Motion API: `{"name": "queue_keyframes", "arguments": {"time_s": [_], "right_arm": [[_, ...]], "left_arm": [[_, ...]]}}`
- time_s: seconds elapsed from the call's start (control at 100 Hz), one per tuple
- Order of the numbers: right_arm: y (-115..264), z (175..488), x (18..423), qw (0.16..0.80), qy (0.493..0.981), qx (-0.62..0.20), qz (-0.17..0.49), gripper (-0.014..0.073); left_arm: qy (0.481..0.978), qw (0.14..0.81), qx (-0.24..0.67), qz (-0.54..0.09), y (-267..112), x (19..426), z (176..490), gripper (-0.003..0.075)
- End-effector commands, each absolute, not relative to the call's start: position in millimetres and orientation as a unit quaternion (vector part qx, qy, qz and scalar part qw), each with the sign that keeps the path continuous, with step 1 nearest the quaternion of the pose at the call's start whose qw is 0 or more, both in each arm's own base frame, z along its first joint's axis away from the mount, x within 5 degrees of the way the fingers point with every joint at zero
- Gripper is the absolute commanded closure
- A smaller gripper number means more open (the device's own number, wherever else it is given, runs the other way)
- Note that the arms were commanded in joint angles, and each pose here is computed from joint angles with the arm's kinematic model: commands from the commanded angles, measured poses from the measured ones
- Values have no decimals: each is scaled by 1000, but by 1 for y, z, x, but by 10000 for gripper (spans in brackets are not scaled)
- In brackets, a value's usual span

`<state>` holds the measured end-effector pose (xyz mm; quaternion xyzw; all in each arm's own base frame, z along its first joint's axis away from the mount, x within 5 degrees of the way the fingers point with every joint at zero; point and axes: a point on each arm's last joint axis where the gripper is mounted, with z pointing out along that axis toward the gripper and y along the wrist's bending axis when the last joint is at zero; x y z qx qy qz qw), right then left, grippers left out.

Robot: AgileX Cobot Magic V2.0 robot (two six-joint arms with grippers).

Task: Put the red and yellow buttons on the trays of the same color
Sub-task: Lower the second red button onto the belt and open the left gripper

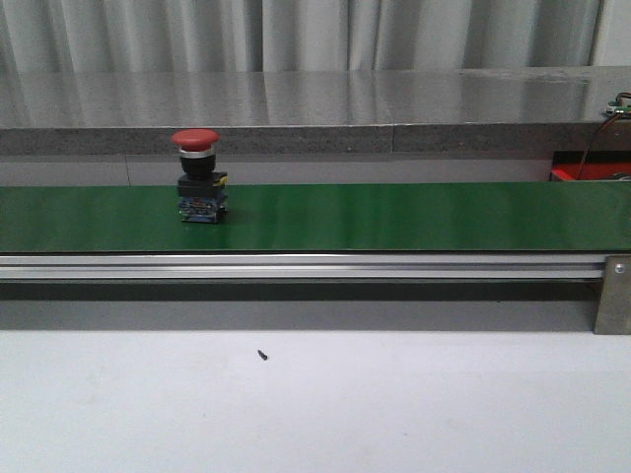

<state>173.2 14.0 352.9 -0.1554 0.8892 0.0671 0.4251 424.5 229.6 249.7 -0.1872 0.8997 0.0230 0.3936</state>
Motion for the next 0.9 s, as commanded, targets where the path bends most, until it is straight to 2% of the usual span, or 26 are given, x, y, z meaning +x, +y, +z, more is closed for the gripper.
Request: {"name": "queue_keyframes", "arguments": {"time_s": [0.0, 0.14, 0.35, 0.65, 0.89], "right_arm": [[14, 365, 175, 457, 874, -151, 62, 690], [14, 364, 174, 453, 876, -153, 64, 690], [15, 363, 173, 447, 878, -154, 72, 690], [16, 363, 173, 445, 879, -155, 73, 690], [16, 363, 173, 443, 880, -155, 74, 690]], "left_arm": [[869, 459, -182, 15, 213, 410, 318, 647], [869, 465, -168, -2, 186, 394, 340, 647], [886, 448, -115, -15, 135, 366, 340, 648], [901, 424, -82, -43, 83, 362, 305, 649], [905, 419, -62, -48, 59, 363, 287, 649]]}}
